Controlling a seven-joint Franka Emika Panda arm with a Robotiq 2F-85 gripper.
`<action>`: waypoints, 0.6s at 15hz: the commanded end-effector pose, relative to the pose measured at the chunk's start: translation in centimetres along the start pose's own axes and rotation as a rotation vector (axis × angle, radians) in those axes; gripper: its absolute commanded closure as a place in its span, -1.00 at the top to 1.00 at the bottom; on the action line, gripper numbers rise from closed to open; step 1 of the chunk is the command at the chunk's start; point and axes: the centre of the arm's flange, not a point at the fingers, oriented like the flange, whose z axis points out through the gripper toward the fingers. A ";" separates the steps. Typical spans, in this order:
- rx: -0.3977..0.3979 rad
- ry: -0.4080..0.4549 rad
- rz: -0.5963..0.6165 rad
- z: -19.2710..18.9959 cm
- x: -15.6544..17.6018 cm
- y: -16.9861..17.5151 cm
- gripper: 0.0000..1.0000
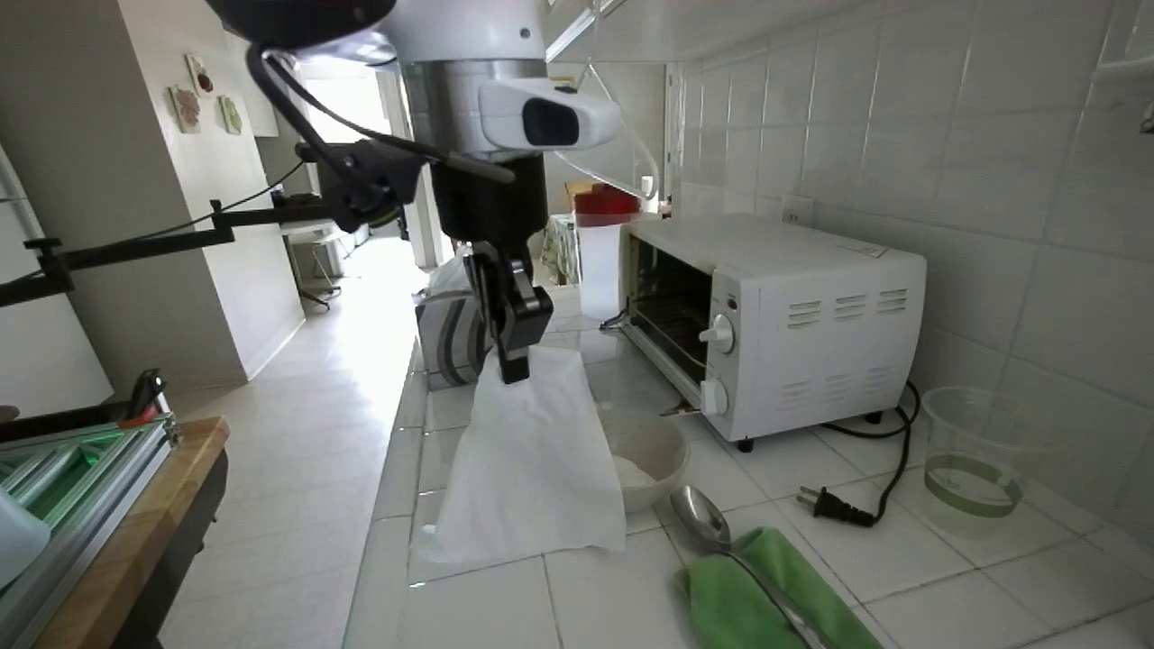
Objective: Use the paper towel to clean the top of the grill
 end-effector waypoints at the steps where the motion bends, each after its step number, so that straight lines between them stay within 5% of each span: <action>1: 0.040 0.024 0.017 0.9 0.2 0.1 -1.00; 9: 0.065 -0.063 0.050 0.8 -0.2 0.7 -1.00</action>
